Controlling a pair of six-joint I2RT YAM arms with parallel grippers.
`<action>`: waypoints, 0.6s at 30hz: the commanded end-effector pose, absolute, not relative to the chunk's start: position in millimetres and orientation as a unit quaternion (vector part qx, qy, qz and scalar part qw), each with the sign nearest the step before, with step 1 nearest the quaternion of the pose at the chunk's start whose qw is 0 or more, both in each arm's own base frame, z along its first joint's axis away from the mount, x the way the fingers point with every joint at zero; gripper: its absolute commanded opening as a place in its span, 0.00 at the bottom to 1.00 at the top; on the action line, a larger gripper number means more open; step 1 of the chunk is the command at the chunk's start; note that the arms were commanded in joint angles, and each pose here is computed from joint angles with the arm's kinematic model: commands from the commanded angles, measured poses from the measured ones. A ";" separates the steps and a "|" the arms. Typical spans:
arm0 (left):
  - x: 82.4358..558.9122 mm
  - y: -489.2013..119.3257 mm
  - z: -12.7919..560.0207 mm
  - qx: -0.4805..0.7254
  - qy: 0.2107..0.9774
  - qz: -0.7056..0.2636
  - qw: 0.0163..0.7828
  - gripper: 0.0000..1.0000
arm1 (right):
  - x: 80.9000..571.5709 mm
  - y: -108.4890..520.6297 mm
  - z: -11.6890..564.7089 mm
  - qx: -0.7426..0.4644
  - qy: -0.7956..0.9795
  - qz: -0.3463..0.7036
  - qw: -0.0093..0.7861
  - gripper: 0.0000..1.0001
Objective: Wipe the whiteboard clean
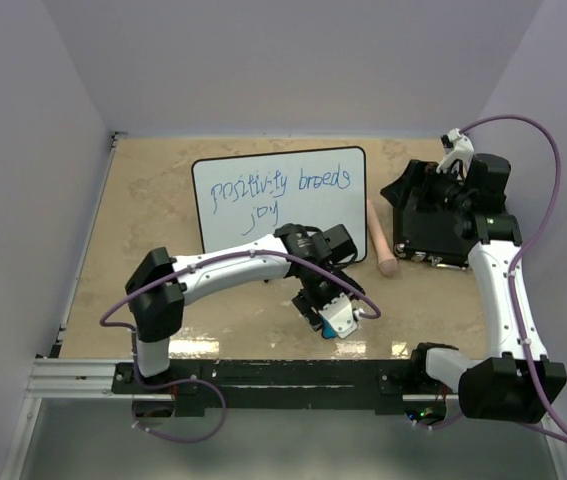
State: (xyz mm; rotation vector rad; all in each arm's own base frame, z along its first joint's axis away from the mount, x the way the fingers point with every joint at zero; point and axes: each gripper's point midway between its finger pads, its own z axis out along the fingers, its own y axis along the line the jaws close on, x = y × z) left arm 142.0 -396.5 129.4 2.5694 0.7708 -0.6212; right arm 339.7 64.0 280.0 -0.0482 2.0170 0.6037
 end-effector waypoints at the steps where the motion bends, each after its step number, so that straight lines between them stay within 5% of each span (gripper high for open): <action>1: 120.7 -403.2 119.0 0.932 0.200 -0.250 0.168 0.78 | 334.3 64.7 292.9 -0.014 0.816 0.269 0.510 0.99; 18: 121.9 -411.7 51.7 0.950 0.170 -0.239 0.105 0.67 | 322.7 52.5 287.8 0.013 0.815 0.275 0.510 0.99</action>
